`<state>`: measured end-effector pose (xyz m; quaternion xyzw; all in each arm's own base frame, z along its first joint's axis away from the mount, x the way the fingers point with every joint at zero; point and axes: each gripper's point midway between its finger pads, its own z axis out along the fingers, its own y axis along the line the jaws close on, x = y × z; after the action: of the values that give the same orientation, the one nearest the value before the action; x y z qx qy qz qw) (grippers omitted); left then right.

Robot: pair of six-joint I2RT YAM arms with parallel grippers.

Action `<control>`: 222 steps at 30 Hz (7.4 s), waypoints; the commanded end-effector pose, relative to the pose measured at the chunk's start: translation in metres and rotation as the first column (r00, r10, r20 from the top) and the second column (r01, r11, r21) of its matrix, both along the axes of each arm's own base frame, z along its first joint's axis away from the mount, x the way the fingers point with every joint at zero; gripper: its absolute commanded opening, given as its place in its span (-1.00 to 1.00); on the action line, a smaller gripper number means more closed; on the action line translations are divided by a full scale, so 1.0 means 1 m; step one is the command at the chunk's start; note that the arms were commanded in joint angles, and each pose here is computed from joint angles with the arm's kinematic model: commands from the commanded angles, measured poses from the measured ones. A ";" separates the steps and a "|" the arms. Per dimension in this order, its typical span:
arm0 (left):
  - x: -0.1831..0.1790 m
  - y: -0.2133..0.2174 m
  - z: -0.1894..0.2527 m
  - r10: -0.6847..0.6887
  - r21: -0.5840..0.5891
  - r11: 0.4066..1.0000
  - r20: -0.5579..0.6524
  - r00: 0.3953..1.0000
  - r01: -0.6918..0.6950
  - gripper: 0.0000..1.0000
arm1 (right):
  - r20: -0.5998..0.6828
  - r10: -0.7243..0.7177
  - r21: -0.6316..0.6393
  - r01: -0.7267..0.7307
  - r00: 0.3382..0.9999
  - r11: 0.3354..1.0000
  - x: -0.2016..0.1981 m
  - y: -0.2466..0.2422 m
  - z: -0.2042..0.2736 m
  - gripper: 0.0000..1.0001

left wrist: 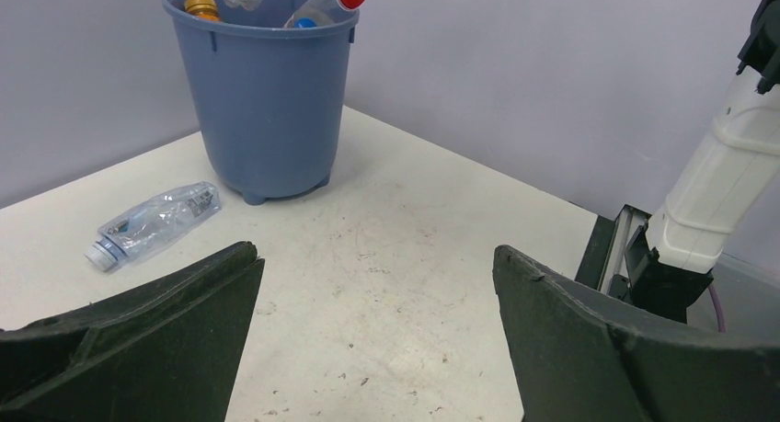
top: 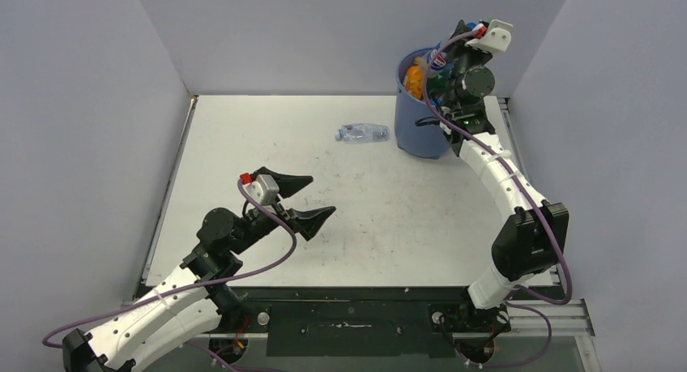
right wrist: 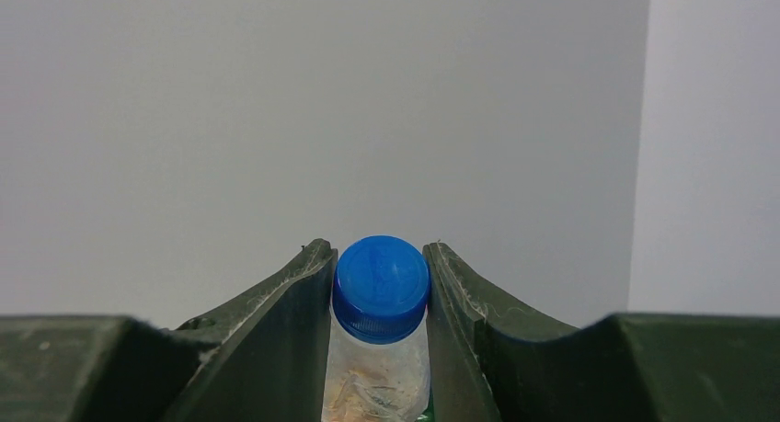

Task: Put the plastic bottles in the bin
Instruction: Place the plastic bottle in the trash bin, then pick up the plastic bottle at the center of the board.

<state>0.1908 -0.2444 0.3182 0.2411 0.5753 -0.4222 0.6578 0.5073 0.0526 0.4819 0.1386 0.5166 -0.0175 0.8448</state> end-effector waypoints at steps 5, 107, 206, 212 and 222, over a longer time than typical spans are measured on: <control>-0.001 0.001 0.014 0.003 -0.023 1.000 0.051 0.999 -0.002 0.92 | 0.014 -0.131 -0.091 0.132 0.991 0.987 -0.006 -0.019 0.009 -0.89; 0.143 0.001 -0.047 0.453 0.460 0.816 -0.130 0.882 -0.351 0.92 | -0.067 0.505 0.363 -0.450 0.861 0.816 -0.216 0.018 -0.110 0.98; -0.003 -0.079 -0.018 -0.210 0.364 0.919 0.128 0.969 0.151 -0.78 | -0.061 0.835 0.314 -0.784 0.547 0.536 -0.291 0.170 -0.082 1.00; -0.014 -0.042 -0.054 -0.320 0.712 0.670 0.533 0.784 -0.211 -0.82 | -0.283 0.791 0.244 -0.757 0.542 0.606 -0.321 0.127 -0.064 0.93; -0.014 -0.029 -0.038 -0.550 0.621 0.477 0.763 0.340 -0.623 -1.00 | -0.563 0.825 0.352 -0.891 0.042 0.286 -0.381 0.184 -0.132 0.85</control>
<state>0.1672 -0.2829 0.2390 0.7098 0.3114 0.0520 0.6297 0.1537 0.2016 0.4305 -0.1544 0.6790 0.4100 0.5891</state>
